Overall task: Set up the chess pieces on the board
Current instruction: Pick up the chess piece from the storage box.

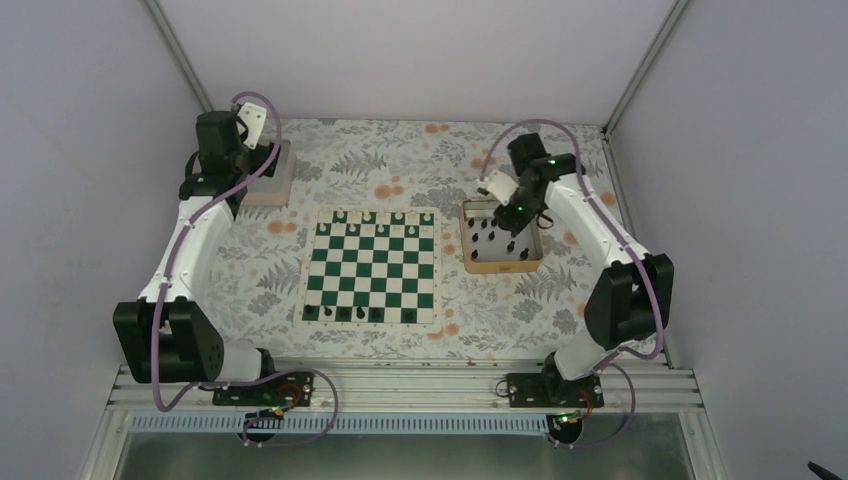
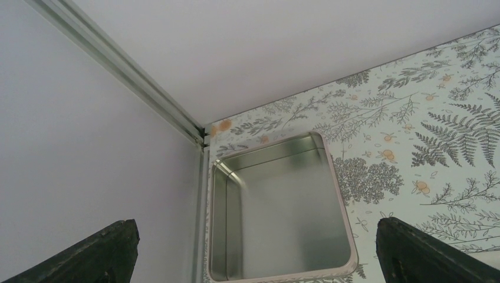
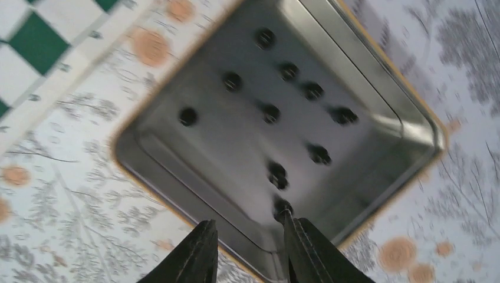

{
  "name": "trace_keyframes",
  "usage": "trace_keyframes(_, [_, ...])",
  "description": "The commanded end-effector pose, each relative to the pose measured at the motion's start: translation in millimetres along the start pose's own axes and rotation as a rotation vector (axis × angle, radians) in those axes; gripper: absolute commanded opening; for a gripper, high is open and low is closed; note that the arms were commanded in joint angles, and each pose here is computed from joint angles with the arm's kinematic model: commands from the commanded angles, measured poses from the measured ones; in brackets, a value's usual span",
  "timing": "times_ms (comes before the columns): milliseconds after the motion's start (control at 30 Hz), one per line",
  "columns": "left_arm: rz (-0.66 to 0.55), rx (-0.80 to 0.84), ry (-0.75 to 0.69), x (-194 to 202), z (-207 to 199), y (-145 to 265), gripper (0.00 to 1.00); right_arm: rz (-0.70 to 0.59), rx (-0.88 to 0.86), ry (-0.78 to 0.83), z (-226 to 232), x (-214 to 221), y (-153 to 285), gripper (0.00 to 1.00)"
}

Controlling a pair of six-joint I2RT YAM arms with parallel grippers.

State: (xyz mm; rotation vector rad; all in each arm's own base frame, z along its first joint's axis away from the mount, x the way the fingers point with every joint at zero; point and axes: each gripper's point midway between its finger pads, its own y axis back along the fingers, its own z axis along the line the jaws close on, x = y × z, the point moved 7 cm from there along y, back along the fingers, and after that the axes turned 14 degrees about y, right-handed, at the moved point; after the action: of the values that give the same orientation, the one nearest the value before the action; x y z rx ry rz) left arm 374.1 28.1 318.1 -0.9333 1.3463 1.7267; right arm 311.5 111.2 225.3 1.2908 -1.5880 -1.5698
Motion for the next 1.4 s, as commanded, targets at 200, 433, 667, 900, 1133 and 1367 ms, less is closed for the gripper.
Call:
trace_keyframes(200, [-0.036, -0.006, 0.010, -11, 3, -2, 1.00, 0.105, -0.002, -0.097, -22, 50, -32, 0.30])
trace_keyframes(433, [-0.033, -0.002, 0.008, -9, 2, -5, 1.00, 0.154, -0.020, -0.117, -25, 54, -59, 0.29])
trace_keyframes(667, [-0.034, 0.006, 0.006, -6, 1, -5, 1.00, 0.187, -0.022, -0.122, -30, 56, -78, 0.29])
trace_keyframes(900, [-0.027, 0.009, 0.005, -4, 0, -6, 1.00, 0.194, -0.038, -0.119, -35, 53, -89, 0.29])
trace_keyframes(1133, [-0.025, 0.009, 0.003, -3, 0, -4, 1.00, 0.200, -0.067, -0.111, -33, 55, -100, 0.27])
trace_keyframes(1367, [-0.025, 0.011, 0.004, -3, 0, -3, 1.00, 0.201, -0.081, -0.111, -31, 55, -104, 0.26])
